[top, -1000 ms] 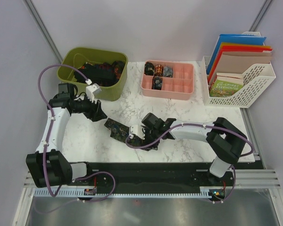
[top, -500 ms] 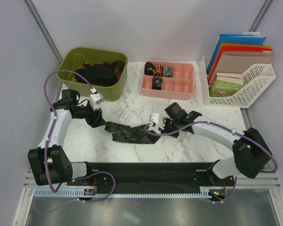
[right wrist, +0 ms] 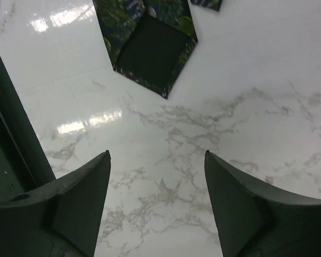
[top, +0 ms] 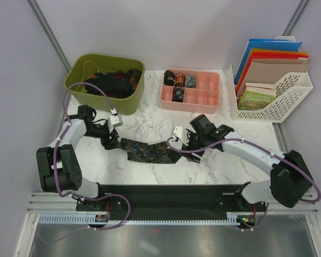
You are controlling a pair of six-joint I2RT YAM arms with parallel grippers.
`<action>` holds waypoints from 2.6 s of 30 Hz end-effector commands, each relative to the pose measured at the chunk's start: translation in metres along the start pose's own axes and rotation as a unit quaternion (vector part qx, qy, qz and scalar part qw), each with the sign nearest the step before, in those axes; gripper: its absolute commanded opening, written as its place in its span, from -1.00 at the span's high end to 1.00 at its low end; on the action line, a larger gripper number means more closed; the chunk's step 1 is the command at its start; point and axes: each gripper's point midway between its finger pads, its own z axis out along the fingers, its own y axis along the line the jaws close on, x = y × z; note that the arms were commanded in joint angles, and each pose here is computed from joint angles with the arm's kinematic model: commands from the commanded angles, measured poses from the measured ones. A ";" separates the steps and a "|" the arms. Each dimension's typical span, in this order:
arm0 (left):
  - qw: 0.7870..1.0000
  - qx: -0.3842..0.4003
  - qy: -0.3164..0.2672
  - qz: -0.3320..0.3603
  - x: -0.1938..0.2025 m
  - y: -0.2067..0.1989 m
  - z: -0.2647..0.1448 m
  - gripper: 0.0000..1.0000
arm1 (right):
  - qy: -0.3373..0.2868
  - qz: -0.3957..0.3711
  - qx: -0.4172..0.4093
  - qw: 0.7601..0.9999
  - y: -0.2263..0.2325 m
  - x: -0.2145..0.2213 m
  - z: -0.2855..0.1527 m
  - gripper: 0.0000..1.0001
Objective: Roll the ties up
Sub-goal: Flatten out the tie at the center of the board.
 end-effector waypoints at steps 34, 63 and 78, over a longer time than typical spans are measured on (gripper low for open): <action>0.996 -0.042 -0.026 0.075 0.003 0.018 -0.025 -0.48 | -0.114 0.054 0.045 0.991 -0.046 -0.099 -0.049 1.00; 0.989 0.102 0.104 0.023 0.015 -0.009 0.058 -0.20 | 0.083 0.172 0.118 0.975 -0.051 0.118 -0.085 1.00; 0.991 -0.022 0.121 -0.051 -0.012 0.074 0.039 -0.04 | 0.138 0.141 0.159 0.967 -0.074 0.169 -0.060 0.95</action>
